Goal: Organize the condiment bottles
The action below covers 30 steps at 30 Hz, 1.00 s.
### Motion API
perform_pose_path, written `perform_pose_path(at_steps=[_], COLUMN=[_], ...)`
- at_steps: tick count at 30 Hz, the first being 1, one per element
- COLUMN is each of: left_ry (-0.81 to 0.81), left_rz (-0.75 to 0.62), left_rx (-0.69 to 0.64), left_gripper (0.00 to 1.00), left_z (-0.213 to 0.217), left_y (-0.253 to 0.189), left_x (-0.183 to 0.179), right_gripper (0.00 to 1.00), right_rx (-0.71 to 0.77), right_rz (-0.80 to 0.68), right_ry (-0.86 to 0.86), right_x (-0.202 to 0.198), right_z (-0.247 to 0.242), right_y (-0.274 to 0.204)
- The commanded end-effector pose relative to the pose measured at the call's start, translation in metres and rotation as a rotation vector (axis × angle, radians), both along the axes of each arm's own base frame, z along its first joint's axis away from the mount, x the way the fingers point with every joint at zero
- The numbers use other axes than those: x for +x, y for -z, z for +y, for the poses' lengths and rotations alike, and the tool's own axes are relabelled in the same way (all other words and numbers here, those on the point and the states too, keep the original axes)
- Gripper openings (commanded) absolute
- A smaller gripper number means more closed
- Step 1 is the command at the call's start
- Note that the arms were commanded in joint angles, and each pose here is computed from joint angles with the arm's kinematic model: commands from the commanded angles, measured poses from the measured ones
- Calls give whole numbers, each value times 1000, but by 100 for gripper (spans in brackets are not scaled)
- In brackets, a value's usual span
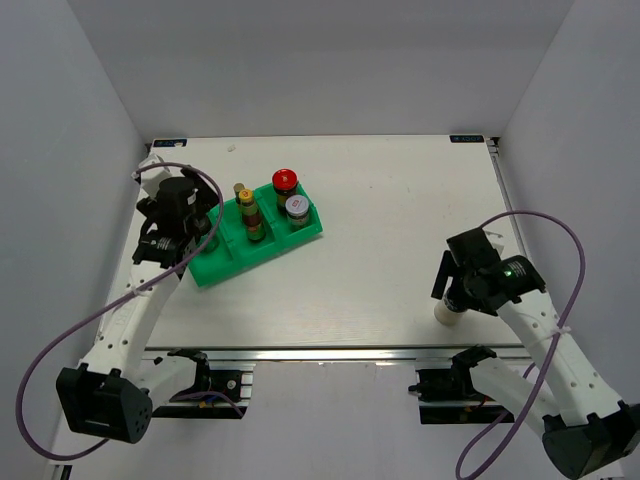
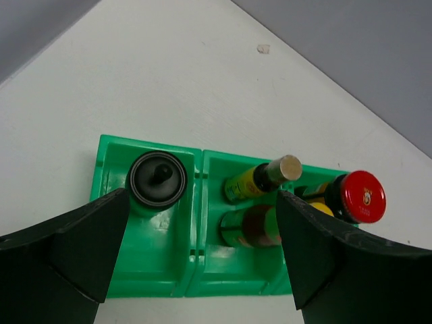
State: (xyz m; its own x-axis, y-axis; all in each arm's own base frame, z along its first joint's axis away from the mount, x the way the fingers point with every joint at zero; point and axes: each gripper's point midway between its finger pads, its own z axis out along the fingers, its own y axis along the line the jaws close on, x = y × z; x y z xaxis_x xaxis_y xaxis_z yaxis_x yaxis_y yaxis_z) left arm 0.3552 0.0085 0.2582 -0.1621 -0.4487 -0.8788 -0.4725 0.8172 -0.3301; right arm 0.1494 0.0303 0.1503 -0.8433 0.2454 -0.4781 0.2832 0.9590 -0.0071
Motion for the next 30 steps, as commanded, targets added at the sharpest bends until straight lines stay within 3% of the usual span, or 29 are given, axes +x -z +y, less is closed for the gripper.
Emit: perform_pose_path(at_steps=[1, 25, 28, 30], left_ry=[78, 49, 41, 36], left_rz=[30, 21, 20, 13], left_rx=[-12, -3, 1, -1], left_gripper=[98, 98, 98, 98], left_z=[-10, -4, -2, -1], left_y=[13, 15, 14, 12], left_x=[-9, -17, -19, -20], right_gripper=[89, 89, 84, 75], right_rx=[21, -30, -7, 11], right_rz=[-2, 64, 48, 44], right_ry=[26, 154, 139, 126], right_x=[5, 34, 35, 34], right_z=[4, -18, -15, -12], right_y=[12, 63, 63, 63])
